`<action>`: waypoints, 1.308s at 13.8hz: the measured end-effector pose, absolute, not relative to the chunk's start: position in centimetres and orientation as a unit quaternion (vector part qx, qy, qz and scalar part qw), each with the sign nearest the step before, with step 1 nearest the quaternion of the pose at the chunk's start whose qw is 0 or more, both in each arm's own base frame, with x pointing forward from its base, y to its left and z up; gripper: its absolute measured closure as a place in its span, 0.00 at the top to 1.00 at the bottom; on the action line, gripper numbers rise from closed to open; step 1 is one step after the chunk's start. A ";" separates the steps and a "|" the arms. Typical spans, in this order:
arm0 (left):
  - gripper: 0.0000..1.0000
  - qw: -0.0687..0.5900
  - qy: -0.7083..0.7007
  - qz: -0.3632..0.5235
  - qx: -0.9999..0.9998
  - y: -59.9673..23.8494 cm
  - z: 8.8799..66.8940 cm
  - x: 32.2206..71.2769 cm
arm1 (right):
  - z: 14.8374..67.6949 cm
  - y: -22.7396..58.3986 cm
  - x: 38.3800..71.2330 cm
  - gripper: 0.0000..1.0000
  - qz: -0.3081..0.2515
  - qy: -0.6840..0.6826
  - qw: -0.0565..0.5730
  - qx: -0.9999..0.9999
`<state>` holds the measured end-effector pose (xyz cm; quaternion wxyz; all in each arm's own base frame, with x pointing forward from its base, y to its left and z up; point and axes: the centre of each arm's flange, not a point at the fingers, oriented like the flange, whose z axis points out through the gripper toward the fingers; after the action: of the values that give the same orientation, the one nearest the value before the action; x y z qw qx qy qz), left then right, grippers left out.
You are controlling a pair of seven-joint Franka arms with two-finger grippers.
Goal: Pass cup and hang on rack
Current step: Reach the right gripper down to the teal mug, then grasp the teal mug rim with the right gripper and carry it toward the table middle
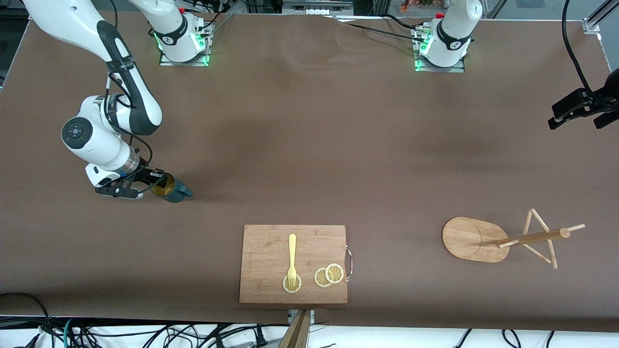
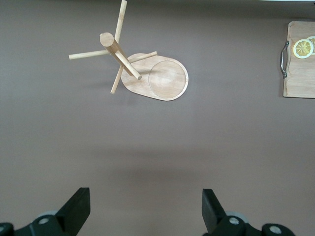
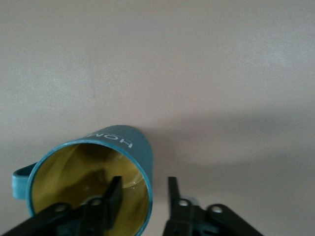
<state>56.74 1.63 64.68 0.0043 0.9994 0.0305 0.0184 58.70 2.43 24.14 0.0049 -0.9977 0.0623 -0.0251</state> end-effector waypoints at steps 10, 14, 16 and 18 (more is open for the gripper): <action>1.00 0.004 0.030 0.018 0.999 1.6 64.7 56.7 | 32.5 6.9 63.1 0.04 0.009 0.024 0.008 -1.000; 1.00 0.004 0.031 0.018 0.999 1.7 64.7 56.7 | 35.5 16.4 63.2 0.04 -0.008 -0.022 0.014 -1.000; 1.00 0.004 0.031 0.018 0.999 1.7 64.7 56.7 | 35.8 23.1 62.8 0.04 -0.017 0.000 0.021 -1.000; 1.00 0.004 0.031 0.018 0.999 1.7 64.7 56.8 | 35.1 32.2 61.1 0.04 -0.020 0.044 0.030 -0.998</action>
<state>56.76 1.66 64.66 0.0043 0.9993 0.0308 0.0182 61.11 32.18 35.15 0.0303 -0.9984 0.0440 -0.0200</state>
